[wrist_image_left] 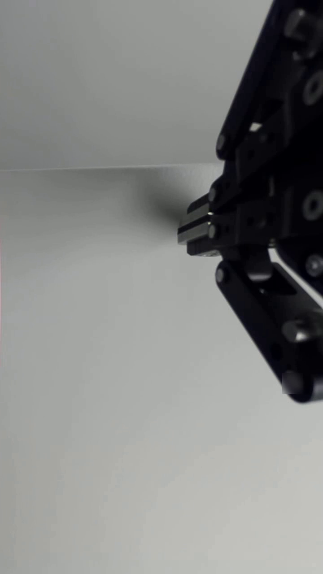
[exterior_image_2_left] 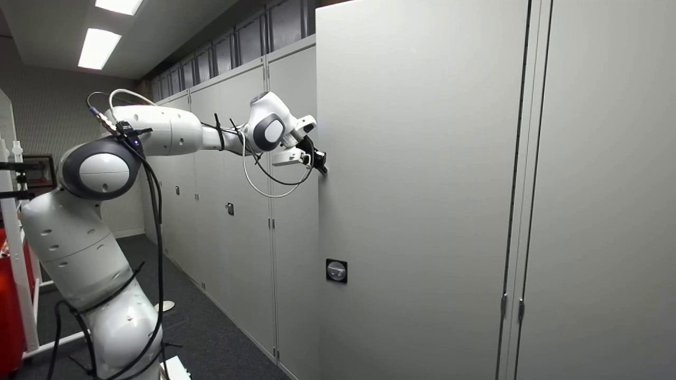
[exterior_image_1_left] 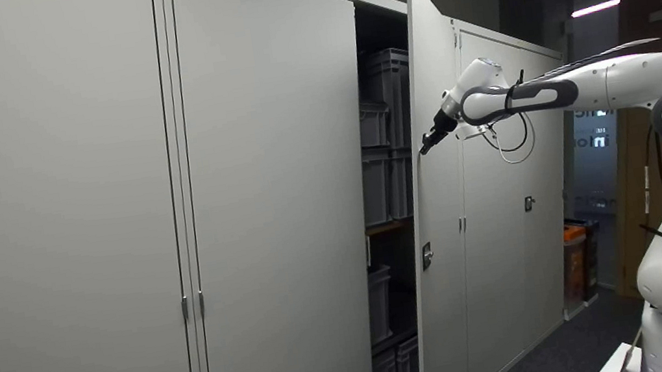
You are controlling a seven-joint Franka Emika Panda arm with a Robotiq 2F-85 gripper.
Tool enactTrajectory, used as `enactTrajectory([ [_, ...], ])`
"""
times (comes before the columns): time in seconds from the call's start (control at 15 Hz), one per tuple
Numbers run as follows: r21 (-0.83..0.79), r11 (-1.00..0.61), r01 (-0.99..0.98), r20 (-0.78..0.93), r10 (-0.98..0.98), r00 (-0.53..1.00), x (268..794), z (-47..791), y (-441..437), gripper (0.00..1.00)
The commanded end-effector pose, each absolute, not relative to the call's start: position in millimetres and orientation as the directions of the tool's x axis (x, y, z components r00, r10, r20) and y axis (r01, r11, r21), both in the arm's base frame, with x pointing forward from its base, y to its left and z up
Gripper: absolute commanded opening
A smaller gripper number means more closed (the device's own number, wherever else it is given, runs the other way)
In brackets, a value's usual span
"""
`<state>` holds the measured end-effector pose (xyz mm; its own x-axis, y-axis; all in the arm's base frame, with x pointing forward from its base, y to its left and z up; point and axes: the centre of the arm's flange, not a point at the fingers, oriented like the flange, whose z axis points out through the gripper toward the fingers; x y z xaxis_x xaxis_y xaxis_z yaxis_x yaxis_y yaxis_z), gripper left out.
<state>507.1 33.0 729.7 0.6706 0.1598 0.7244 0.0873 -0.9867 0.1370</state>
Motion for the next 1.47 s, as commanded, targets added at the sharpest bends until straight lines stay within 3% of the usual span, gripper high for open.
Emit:
enactTrajectory([
  [0.0,0.160,-0.981,0.114,0.746,0.196,0.636,522,739,37,0.00],
  [1.4,0.138,-0.986,0.090,0.730,0.163,0.664,513,732,35,0.01],
])
